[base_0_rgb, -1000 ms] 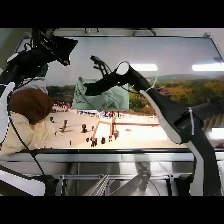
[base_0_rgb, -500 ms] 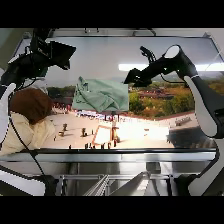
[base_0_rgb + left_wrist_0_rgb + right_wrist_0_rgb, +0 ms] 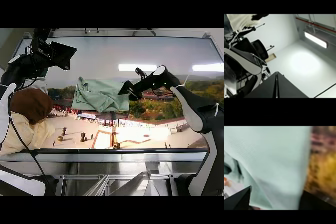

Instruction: Fold the shirts.

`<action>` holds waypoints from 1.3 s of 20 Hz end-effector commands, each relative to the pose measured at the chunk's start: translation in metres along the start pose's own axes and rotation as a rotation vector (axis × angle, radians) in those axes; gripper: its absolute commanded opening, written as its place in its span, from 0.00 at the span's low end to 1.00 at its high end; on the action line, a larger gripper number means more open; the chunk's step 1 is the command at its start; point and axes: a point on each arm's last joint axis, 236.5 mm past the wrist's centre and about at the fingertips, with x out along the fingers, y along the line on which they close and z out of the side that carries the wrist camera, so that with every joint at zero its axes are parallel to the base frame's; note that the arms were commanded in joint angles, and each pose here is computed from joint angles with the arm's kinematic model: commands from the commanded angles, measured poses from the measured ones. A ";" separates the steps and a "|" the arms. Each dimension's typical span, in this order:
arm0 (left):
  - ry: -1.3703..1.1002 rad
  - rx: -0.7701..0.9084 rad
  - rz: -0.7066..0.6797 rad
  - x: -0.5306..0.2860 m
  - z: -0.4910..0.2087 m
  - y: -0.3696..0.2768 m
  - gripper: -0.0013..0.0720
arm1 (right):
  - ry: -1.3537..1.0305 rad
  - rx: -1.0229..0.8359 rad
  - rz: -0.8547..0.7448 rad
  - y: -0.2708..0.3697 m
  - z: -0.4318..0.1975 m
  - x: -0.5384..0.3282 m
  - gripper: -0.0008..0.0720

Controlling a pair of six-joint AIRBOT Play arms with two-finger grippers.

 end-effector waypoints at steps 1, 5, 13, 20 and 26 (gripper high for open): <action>0.002 -0.001 0.000 0.000 -0.001 0.000 0.02 | -0.031 -0.019 0.083 0.025 0.003 0.031 0.53; 0.024 -0.001 -0.013 0.000 -0.006 -0.003 0.02 | -0.027 -0.091 0.184 0.066 -0.001 -0.004 0.04; 0.051 -0.002 -0.029 0.001 -0.012 -0.006 0.02 | -0.608 0.172 -0.606 -0.085 0.016 -0.387 0.04; 0.116 -0.024 -0.057 0.028 -0.027 -0.003 0.02 | -0.626 0.754 -0.766 -0.239 -0.145 -0.533 0.04; 0.250 -0.062 -0.025 0.067 -0.063 0.016 0.02 | -0.548 0.972 -0.704 -0.319 -0.250 -0.504 0.04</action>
